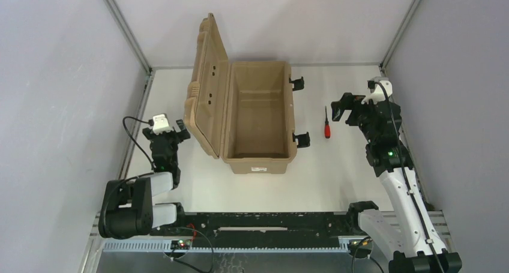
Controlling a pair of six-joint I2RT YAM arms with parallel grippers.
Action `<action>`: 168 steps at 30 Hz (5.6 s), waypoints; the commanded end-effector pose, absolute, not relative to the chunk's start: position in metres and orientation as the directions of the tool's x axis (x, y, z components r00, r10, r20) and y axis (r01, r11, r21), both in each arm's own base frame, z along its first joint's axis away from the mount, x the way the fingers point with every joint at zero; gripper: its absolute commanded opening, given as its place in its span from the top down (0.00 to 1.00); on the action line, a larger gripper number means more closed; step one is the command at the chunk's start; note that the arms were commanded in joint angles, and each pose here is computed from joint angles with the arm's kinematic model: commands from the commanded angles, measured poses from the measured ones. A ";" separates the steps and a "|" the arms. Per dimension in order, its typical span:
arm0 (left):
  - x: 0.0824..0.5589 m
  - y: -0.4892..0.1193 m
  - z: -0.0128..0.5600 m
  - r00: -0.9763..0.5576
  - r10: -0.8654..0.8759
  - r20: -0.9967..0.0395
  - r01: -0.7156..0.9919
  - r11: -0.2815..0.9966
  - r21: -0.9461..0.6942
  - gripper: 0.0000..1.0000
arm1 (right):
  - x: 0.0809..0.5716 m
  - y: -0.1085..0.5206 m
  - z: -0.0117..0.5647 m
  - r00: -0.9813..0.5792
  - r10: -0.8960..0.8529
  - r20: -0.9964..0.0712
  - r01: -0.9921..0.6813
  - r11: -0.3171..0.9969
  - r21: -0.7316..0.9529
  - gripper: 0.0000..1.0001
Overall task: Put the screwdriver in the bin
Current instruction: Pick up the screwdriver from the center of the board, then place the screwdriver in the bin.
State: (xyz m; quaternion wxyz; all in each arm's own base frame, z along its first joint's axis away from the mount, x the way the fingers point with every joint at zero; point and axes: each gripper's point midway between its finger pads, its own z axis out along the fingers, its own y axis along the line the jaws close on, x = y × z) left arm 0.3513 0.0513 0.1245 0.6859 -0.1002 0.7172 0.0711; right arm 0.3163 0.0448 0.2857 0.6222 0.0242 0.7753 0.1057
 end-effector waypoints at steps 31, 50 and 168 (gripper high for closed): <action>0.354 0.053 0.135 -0.005 -0.031 -1.000 -0.242 0.970 -0.029 0.00 | 0.335 0.036 0.310 -0.457 0.192 -0.868 0.041 0.980 0.194 0.04; 0.353 0.053 0.134 -0.006 -0.031 -1.000 -0.242 0.970 -0.028 0.00 | 0.382 0.041 0.164 -0.821 0.173 -0.544 0.146 0.985 0.092 0.04; 0.354 0.053 0.135 -0.004 -0.030 -1.000 -0.243 0.970 -0.028 0.00 | 0.365 0.247 0.287 -0.782 0.265 -0.564 -0.005 0.902 0.431 0.83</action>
